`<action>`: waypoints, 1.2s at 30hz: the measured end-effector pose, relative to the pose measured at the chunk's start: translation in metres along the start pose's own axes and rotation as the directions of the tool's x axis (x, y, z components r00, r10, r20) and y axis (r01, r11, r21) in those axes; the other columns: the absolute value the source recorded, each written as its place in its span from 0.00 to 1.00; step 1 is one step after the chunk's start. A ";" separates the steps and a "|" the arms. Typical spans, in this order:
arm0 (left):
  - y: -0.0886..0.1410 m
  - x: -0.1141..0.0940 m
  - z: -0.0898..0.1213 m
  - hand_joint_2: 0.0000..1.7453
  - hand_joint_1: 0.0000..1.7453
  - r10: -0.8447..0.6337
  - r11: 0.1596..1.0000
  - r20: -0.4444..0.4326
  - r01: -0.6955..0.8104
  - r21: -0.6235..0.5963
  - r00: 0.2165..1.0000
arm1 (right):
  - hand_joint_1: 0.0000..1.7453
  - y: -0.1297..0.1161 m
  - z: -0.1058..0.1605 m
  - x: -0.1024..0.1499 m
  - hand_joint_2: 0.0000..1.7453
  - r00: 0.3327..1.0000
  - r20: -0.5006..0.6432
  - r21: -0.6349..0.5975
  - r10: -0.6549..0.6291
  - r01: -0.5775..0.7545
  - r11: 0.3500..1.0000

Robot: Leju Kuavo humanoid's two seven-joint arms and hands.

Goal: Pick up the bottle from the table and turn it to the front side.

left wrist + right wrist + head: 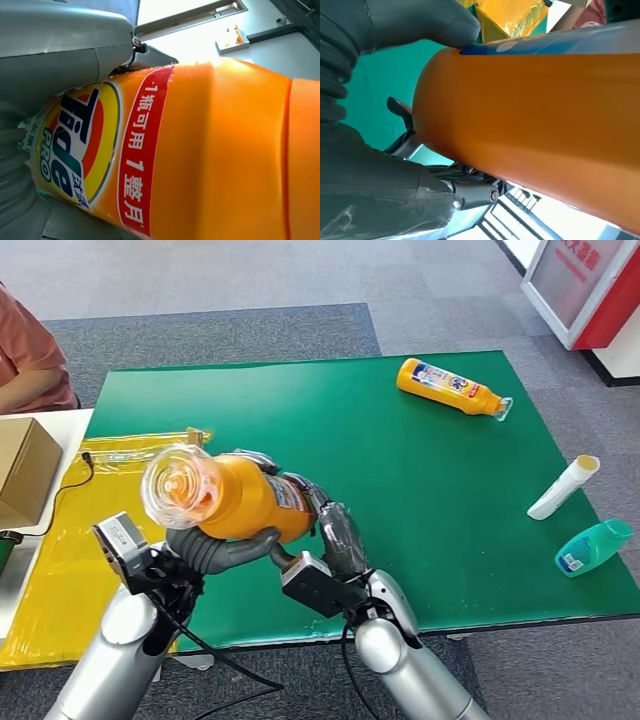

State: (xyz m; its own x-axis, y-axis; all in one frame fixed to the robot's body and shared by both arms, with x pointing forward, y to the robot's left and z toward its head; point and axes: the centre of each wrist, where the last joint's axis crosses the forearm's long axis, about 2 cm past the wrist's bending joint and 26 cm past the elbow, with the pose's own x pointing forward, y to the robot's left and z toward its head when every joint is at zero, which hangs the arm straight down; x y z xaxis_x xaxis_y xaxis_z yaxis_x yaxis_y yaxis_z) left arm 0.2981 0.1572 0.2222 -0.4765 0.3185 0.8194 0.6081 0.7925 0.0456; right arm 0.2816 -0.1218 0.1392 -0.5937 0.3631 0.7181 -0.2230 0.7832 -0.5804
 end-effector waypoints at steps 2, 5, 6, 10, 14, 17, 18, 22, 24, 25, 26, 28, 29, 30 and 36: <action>0.000 0.000 0.000 1.00 1.00 -0.004 1.000 0.000 0.004 0.007 1.000 | 1.00 0.000 0.000 0.000 1.00 1.000 -0.003 -0.002 -0.001 0.001 1.000; 0.000 -0.001 0.001 1.00 1.00 -0.009 1.000 -0.002 0.009 0.019 1.000 | 0.25 0.001 0.001 0.000 1.00 1.000 -0.008 -0.009 -0.004 0.004 1.000; 0.000 -0.001 0.002 1.00 1.00 -0.011 1.000 -0.002 0.011 0.024 1.000 | 0.00 0.001 0.001 0.000 1.00 1.000 -0.010 -0.011 -0.006 0.006 1.000; -0.001 -0.004 0.011 1.00 1.00 -0.035 0.997 -0.001 0.035 0.073 0.999 | 0.00 0.002 0.006 -0.002 1.00 0.999 -0.037 -0.029 -0.036 0.035 0.999; -0.002 -0.003 0.025 1.00 1.00 -0.124 0.980 -0.003 0.122 0.155 0.992 | 0.00 0.000 0.013 -0.006 1.00 0.994 -0.083 -0.081 -0.077 0.070 0.994; -0.001 -0.001 0.035 1.00 1.00 -0.241 0.944 -0.014 0.238 0.231 0.970 | 0.00 -0.006 0.018 -0.010 1.00 0.989 -0.109 -0.144 -0.101 0.085 0.986; 0.000 0.001 0.039 1.00 1.00 -0.282 0.926 -0.022 0.278 0.255 0.959 | 0.00 -0.009 0.021 -0.011 1.00 0.987 -0.117 -0.172 -0.110 0.089 0.981; 0.002 0.003 0.056 1.00 1.00 -0.379 0.868 -0.071 0.381 0.319 0.923 | 0.00 -0.029 0.028 -0.015 1.00 0.983 -0.132 -0.298 -0.129 0.085 0.951; 0.005 0.003 0.063 1.00 1.00 -0.434 0.830 -0.109 0.444 0.337 0.894 | 0.00 -0.041 0.031 -0.015 1.00 0.984 -0.126 -0.343 -0.128 0.078 0.936; 0.008 0.003 0.067 1.00 1.00 -0.477 0.800 -0.135 0.492 0.343 0.869 | 0.00 -0.046 0.032 -0.015 1.00 0.985 -0.119 -0.363 -0.126 0.075 0.929; 0.010 0.003 0.070 1.00 1.00 -0.528 0.759 -0.166 0.551 0.347 0.833 | 0.00 -0.052 0.033 -0.013 1.00 0.986 -0.110 -0.382 -0.123 0.072 0.921; 0.016 0.003 0.076 1.00 1.00 -0.634 0.657 -0.242 0.676 0.333 0.735 | 0.00 -0.062 0.035 -0.010 1.00 0.990 -0.087 -0.418 -0.114 0.068 0.906; 0.019 0.002 0.078 1.00 1.00 -0.677 0.605 -0.282 0.732 0.313 0.680 | 0.00 -0.067 0.035 -0.008 1.00 0.991 -0.073 -0.433 -0.109 0.067 0.899; 0.022 0.000 0.081 1.00 1.00 -0.706 0.562 -0.320 0.775 0.289 0.631 | 0.00 -0.071 0.035 -0.005 1.00 0.993 -0.058 -0.446 -0.104 0.068 0.893; 0.039 -0.020 0.101 1.00 1.00 -0.761 0.437 -0.471 0.889 0.135 0.446 | 0.00 -0.092 0.033 0.012 1.00 0.997 0.018 -0.494 -0.073 0.072 0.867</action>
State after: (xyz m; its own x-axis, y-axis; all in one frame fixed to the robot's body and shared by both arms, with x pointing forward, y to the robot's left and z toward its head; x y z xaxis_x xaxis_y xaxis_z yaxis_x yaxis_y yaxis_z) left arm 0.2672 0.2337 0.1499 -0.3761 -0.7061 0.5999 -0.2434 0.7000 0.6714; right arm 0.2698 -0.2066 0.1887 -0.5900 0.2961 0.7511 0.1456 0.9541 -0.2617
